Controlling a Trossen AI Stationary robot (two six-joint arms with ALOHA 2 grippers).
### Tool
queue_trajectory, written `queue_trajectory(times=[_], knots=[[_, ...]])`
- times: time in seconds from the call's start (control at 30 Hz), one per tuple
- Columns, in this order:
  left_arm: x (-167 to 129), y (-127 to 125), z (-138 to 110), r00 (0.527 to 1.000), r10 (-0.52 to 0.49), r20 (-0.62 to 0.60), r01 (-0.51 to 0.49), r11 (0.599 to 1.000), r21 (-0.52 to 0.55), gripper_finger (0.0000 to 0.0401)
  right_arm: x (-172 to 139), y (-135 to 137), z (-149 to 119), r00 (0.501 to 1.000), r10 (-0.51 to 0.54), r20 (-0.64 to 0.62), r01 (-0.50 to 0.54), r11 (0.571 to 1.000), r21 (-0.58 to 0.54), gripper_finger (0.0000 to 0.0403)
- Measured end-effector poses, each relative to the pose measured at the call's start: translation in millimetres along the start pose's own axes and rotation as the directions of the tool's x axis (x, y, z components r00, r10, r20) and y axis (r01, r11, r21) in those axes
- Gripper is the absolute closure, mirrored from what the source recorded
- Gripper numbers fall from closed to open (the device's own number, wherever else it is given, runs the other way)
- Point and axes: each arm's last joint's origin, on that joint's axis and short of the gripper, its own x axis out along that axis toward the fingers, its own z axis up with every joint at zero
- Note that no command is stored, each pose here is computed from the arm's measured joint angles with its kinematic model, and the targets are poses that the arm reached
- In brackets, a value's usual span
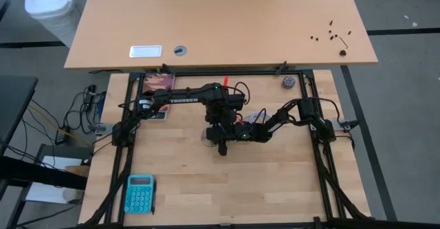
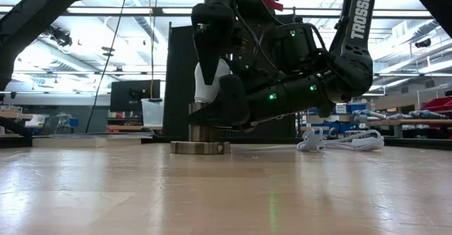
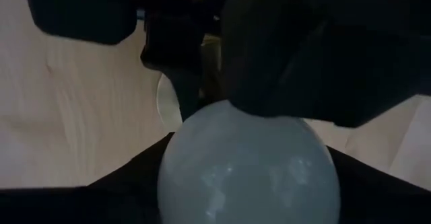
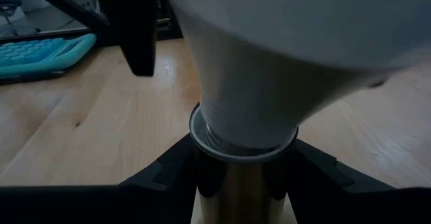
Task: Screw lightbulb
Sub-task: Insert the lightbulb into the desk lamp
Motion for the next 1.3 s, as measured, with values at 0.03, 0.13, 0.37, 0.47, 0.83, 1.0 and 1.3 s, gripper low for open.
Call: queue_trajectory(times=[0.03, 0.13, 0.37, 0.47, 0.83, 1.0, 1.3], knots=[[-0.2, -0.1, -0.5, 1.0, 0.0, -0.005, 0.0, 1.0, -0.013, 0.0132, 0.1, -0.1, 0.1, 1.0, 0.0, 0.0, 0.0, 1.0, 0.0, 0.0217], [0.0, -1.1, -2.3, 1.0, -0.001, -0.025, -0.001, 0.998, -0.067, 0.012, 0.3, -1.3, 0.2, 1.0, -0.003, 0.001, 0.003, 1.0, 0.0, 0.0217], [2.0, -12.4, -2.1, 0.998, 0.051, -0.038, -0.057, 0.982, -0.179, 0.0122, 0.7, -4.1, 0.5, 1.0, -0.006, 0.0, 0.006, 1.0, 0.002, 0.0217], [2.9, -16.5, -1.6, 0.997, 0.07, -0.037, -0.077, 0.966, -0.246, 0.0122, 0.7, -4.3, 0.5, 1.0, -0.006, 0.001, 0.006, 1.0, 0.002, 0.0217], [3.8, -21.0, -0.3, 0.993, 0.112, -0.028, -0.111, 0.857, -0.503, 0.0123, 0.8, -5.3, 0.7, 1.0, -0.017, 0.002, 0.017, 1.0, 0.003, 0.0217], [3.8, -20.5, 0.5, 0.99, 0.137, -0.021, -0.126, 0.824, -0.553, 0.0123, 0.8, -5.6, 0.8, 1.0, -0.02, 0.003, 0.02, 1.0, 0.005, 0.0217], [3.7, -19.9, 0.9, 0.99, 0.138, -0.016, -0.13, 0.879, -0.459, 0.012, 0.9, -5.4, 0.7, 1.0, -0.013, 0.002, 0.013, 1.0, 0.004, 0.0217]])
